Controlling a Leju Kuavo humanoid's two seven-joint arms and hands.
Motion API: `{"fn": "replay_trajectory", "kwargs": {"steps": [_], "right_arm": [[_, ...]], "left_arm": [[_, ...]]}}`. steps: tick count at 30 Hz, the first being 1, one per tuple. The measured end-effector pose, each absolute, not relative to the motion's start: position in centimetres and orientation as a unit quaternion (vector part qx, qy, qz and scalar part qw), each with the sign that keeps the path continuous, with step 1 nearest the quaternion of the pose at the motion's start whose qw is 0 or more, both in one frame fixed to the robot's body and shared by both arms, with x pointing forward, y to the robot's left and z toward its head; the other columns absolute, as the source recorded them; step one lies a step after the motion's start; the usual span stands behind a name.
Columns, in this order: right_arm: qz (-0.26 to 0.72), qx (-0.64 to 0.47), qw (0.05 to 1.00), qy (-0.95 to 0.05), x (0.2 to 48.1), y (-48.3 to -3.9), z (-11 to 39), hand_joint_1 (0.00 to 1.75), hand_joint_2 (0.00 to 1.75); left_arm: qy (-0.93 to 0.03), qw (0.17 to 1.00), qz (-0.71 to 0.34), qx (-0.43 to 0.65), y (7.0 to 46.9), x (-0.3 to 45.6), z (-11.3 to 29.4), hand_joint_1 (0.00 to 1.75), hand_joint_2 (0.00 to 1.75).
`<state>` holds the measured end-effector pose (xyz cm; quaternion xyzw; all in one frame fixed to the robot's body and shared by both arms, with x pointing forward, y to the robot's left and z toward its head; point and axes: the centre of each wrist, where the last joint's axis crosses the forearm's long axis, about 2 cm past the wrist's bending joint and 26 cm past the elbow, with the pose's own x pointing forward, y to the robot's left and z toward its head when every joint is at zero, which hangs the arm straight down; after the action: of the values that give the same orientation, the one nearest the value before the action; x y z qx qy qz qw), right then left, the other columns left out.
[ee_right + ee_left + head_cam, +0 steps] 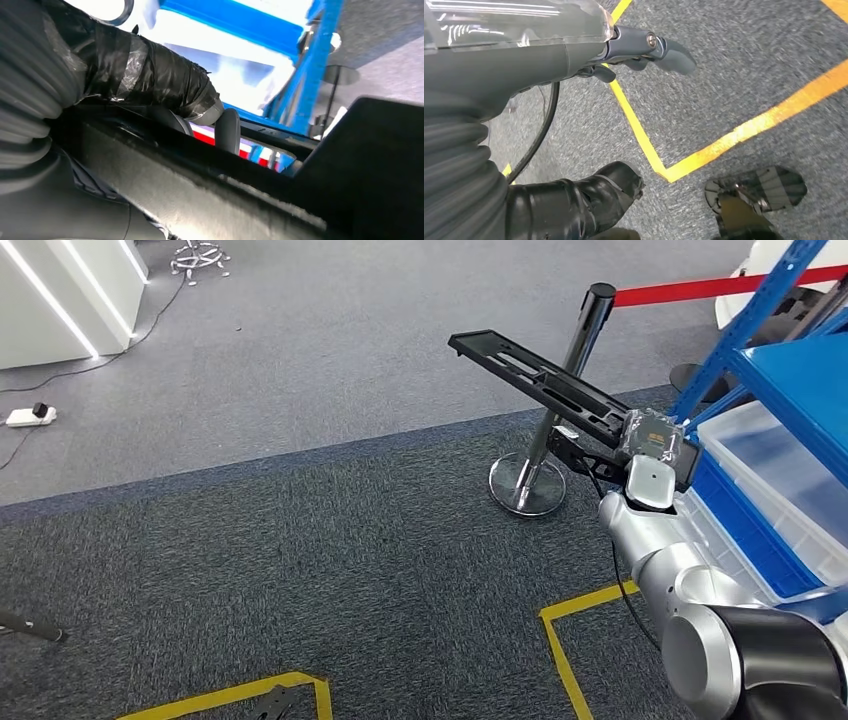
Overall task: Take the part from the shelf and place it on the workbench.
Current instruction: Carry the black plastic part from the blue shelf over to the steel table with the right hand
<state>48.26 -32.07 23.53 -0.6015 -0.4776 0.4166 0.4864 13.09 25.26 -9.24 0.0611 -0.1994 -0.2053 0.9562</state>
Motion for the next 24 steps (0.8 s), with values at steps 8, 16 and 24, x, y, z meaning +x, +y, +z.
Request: {"fn": "replay_trajectory", "kwargs": {"steps": [8,16,24], "right_arm": [[0.412,-0.608,0.494,-0.465,47.8,-33.9,22.8,1.75,1.75],[0.408,-0.613,0.495,-0.461,47.8,-34.6,22.8,1.75,1.75],[0.407,-0.615,0.493,-0.462,47.8,-35.0,23.1,1.75,1.75]], "left_arm": [[-0.202,0.956,-0.205,0.061,25.2,13.2,-9.2,0.00,1.75],[-0.200,0.956,-0.205,0.058,25.0,12.9,-9.3,0.00,1.75],[-0.198,0.957,-0.205,0.057,25.0,12.9,-9.3,0.00,1.75]]}}
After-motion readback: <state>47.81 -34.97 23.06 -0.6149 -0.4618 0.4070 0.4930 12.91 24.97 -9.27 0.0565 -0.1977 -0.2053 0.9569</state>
